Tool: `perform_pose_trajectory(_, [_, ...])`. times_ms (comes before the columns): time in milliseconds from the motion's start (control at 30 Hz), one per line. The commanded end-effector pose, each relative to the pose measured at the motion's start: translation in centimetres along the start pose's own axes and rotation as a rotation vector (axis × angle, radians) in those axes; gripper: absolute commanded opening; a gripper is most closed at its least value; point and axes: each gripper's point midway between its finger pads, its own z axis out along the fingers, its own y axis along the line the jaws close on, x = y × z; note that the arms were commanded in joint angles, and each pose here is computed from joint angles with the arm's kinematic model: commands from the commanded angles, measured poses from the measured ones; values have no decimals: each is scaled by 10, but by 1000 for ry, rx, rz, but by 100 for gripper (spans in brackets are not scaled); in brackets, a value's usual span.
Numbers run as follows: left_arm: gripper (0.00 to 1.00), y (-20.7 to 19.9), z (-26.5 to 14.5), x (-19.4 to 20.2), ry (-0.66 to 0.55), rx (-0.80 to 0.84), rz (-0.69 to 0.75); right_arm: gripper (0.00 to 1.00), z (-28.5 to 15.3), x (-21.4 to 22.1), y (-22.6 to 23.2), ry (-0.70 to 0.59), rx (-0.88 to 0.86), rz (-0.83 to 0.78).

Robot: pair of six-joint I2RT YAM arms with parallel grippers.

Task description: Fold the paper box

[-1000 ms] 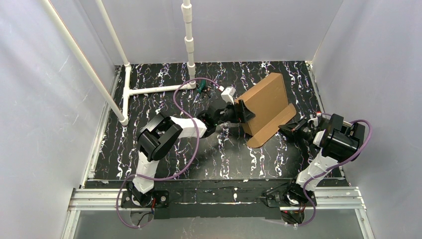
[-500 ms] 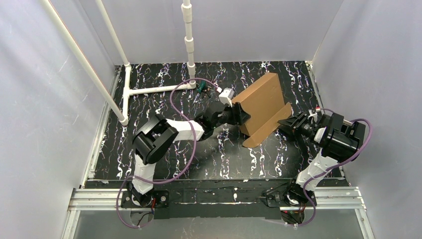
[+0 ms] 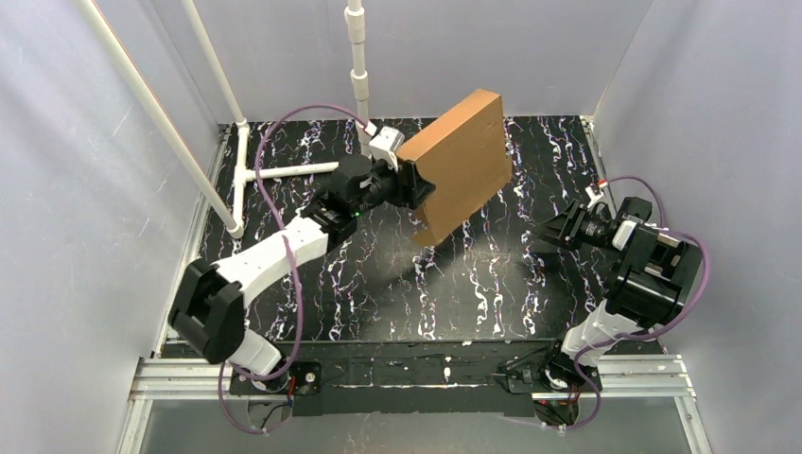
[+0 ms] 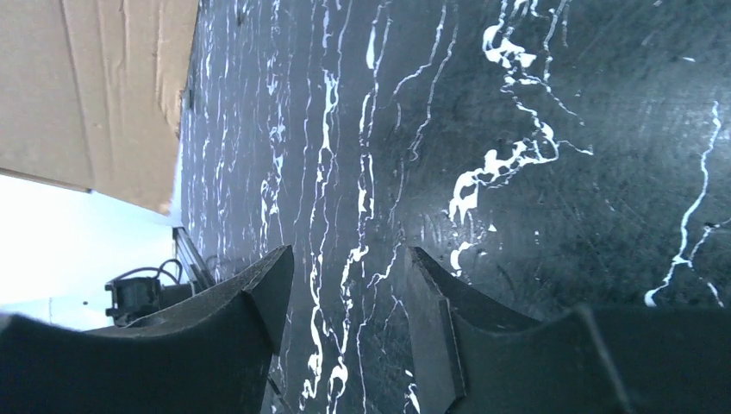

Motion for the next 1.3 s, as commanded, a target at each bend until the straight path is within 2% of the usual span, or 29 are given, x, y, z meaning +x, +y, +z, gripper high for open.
perform_pose_trajectory(0, [17, -9, -46, -38, 84, -64, 401, 58, -14, -7, 27, 21, -35, -177])
perform_pose_trajectory(67, [16, -2, -62, -33, 180, -132, 581, 58, -18, -11, 30, 25, -24, -219])
perform_pose_trajectory(300, [18, -5, -88, -41, 292, -324, 1142, 57, -20, -13, 31, 34, -18, -225])
perform_pose_trajectory(367, [17, -6, -85, -44, 292, -384, 1232, 57, -19, -12, 31, 39, -22, -220])
perform_pose_trajectory(533, [18, -8, -67, -23, 302, -482, 1397, 57, -20, -11, 29, 44, -24, -210])
perform_pose_trajectory(667, [17, -22, -58, 0, 301, -464, 1411, 56, -19, -8, 27, 57, -28, -198])
perform_pose_trajectory(800, [18, -19, -49, 39, 374, -441, 1449, 55, -17, -4, 26, 76, -52, -180])
perform_pose_trajectory(1000, [28, -21, -43, 77, 423, -422, 1440, 54, -18, 0, 29, 97, -81, -180])
perform_pose_trajectory(1100, [46, -26, -44, 94, 450, -413, 1466, 54, -19, -1, 30, 93, -78, -188])
perform_pose_trajectory(1267, [66, -30, -49, 122, 486, -432, 1488, 54, -19, -1, 30, 94, -81, -186])
